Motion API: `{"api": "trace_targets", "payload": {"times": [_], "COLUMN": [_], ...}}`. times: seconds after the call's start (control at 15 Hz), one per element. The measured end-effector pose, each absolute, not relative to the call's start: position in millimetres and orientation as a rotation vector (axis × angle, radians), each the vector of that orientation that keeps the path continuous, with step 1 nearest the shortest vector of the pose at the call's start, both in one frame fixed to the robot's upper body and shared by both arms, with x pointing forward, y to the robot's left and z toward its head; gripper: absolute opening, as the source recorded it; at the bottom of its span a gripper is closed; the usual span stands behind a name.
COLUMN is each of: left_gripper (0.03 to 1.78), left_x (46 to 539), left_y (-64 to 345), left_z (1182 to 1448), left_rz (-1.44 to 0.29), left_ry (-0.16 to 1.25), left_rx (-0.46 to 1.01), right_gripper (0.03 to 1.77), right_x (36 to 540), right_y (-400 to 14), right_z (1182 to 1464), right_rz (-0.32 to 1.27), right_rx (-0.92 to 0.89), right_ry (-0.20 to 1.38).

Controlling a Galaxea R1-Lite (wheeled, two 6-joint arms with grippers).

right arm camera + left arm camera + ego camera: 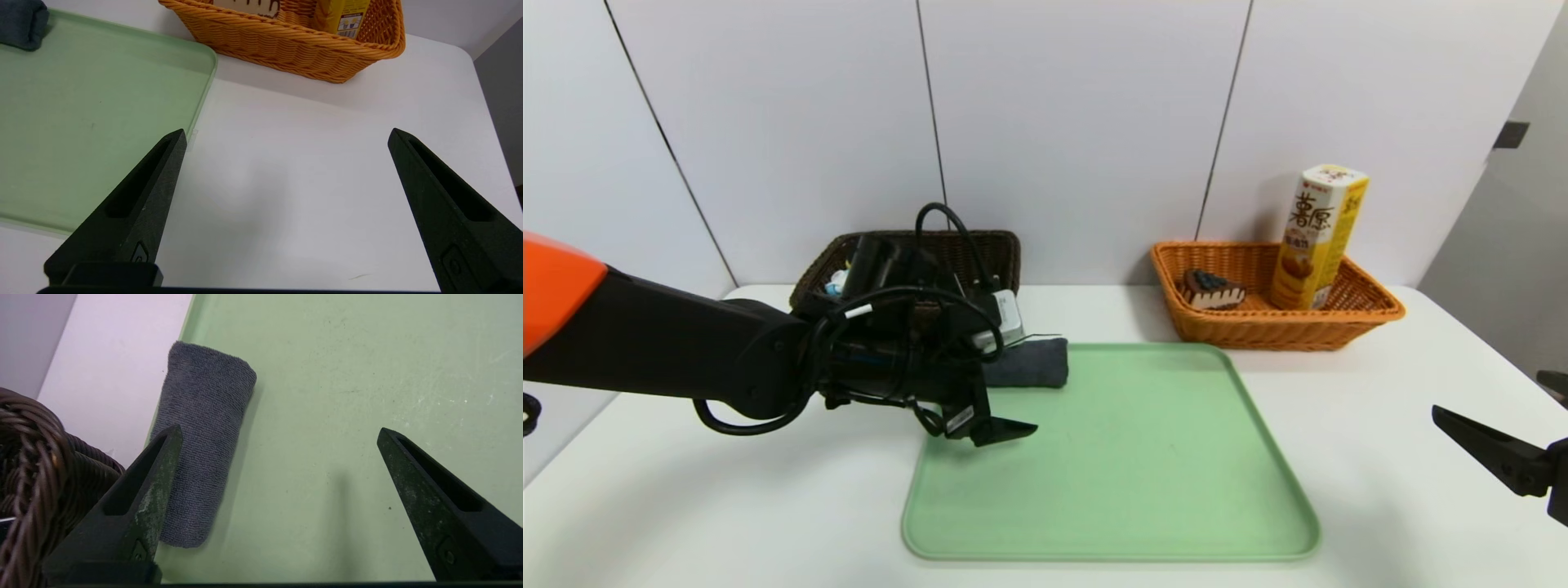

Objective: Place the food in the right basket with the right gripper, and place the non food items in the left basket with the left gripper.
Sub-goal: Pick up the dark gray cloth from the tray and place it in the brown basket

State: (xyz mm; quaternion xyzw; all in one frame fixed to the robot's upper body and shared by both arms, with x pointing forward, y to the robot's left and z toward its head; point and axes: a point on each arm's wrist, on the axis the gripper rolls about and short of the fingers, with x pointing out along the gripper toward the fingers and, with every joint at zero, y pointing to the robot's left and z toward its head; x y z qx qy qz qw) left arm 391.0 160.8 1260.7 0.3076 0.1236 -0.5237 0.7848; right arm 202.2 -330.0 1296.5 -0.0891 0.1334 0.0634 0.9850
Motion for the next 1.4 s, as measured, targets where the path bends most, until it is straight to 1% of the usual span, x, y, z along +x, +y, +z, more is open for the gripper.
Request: {"api": "trace_targets", "payload": {"times": [0.4, 0.67, 1.27, 1.33, 1.4], "left_gripper": [1.69, 1.69, 1.69, 1.63, 1.45], "left_x": [400, 413, 415, 415, 416], "left_y": [157, 152, 154, 155, 156], "left_z": [1248, 1245, 1235, 1235, 1236], "left_rz": [-1.092, -1.005, -0.991, -0.987, -0.985], "left_ry": [0.301, 0.233, 0.263, 0.264, 0.265], "left_rx": [0.685, 0.711, 0.72, 0.72, 0.717], "right_gripper": [1.7, 1.7, 1.7, 1.7, 1.7], "right_x": [200, 199, 199, 199, 199], "right_y": [-329, -329, -329, -329, -329], "right_z": [1289, 1287, 1287, 1287, 1287], "right_rz": [0.166, 0.19, 0.196, 0.196, 0.197], "right_rx": [-0.154, -0.151, -0.151, -0.15, -0.151], "right_ry": [0.292, 0.292, 0.29, 0.291, 0.291]}}
